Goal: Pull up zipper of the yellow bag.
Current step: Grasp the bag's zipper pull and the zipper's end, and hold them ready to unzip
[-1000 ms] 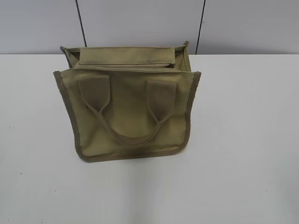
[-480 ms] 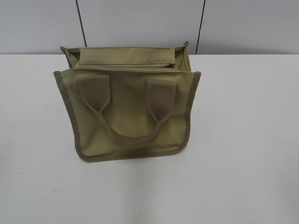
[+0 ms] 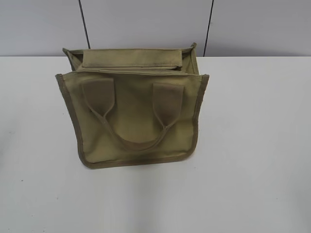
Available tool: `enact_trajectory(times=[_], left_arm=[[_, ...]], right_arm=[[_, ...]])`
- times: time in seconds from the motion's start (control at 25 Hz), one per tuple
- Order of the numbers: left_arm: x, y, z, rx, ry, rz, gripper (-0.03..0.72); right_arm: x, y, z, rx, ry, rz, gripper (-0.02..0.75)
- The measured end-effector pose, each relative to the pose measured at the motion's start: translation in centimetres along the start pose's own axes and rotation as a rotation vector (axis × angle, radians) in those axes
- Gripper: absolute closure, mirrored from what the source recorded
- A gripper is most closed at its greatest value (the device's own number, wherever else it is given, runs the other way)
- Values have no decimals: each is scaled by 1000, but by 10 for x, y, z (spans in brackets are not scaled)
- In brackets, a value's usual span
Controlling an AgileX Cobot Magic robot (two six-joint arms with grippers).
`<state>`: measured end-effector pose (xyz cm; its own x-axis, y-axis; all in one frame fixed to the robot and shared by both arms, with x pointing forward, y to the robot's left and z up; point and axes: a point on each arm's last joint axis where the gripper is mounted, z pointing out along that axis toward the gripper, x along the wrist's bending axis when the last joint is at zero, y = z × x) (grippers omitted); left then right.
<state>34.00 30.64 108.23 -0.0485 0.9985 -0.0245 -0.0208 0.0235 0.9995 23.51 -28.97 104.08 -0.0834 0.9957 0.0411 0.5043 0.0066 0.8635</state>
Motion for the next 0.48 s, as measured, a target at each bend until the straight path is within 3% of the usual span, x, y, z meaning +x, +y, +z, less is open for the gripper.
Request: enact_trajectory(times=[0.12,0.32,0.48], left_arm=[[2,-17,29,24,21,-3,233],[3,-62,80,207,19,36,344],[-12,-91,109,227,-111,55,370]], right_arm=[[0,0,0,0,0,0,155],[0,0,0,0,0,0,155],[0,0,0,0,0,0,155]])
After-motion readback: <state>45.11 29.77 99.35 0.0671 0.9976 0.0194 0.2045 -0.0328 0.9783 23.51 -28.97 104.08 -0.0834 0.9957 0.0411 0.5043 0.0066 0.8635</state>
